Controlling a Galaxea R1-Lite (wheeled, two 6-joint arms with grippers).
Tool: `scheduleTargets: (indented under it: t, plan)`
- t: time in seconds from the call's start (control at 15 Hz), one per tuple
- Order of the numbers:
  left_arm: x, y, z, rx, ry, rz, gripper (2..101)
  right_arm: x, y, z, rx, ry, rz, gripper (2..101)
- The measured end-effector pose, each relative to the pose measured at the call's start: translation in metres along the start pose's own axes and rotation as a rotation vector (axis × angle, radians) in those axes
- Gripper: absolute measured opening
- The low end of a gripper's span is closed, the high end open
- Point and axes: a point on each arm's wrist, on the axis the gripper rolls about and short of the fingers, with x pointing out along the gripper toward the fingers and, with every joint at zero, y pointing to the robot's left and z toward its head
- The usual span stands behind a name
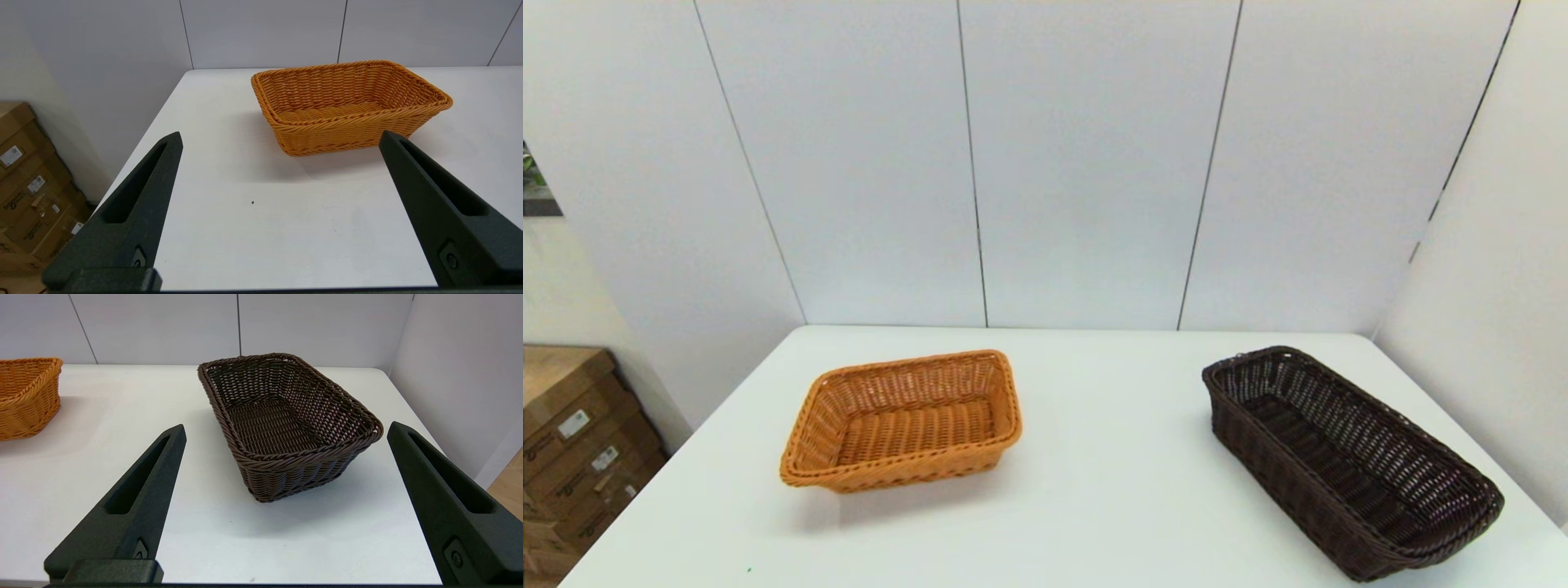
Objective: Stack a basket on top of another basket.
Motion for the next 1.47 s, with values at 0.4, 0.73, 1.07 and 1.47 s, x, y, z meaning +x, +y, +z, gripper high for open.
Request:
scheduleTargets:
  t: [0.4, 0.73, 1.07, 1.47]
  plan:
    - [0.0, 0.0, 0.0, 0.003, 0.0, 0.0, 97.8, 0.0, 0.0, 0.0, 0.0, 0.0, 0.0, 97.7]
    - [0.0, 0.0, 0.0, 0.062, 0.009, -0.02, 97.8, 0.0, 0.0, 0.0, 0.0, 0.0, 0.0, 97.7]
    - [-0.014, -0.002, 0.026, 0.076, 0.061, -0.107, 97.8, 0.0, 0.0, 0.0, 0.0, 0.0, 0.0, 97.7]
    - [0.011, -0.003, 0.074, -0.002, 0.422, -0.135, 97.8, 0.0, 0.0, 0.0, 0.0, 0.0, 0.0, 97.7]
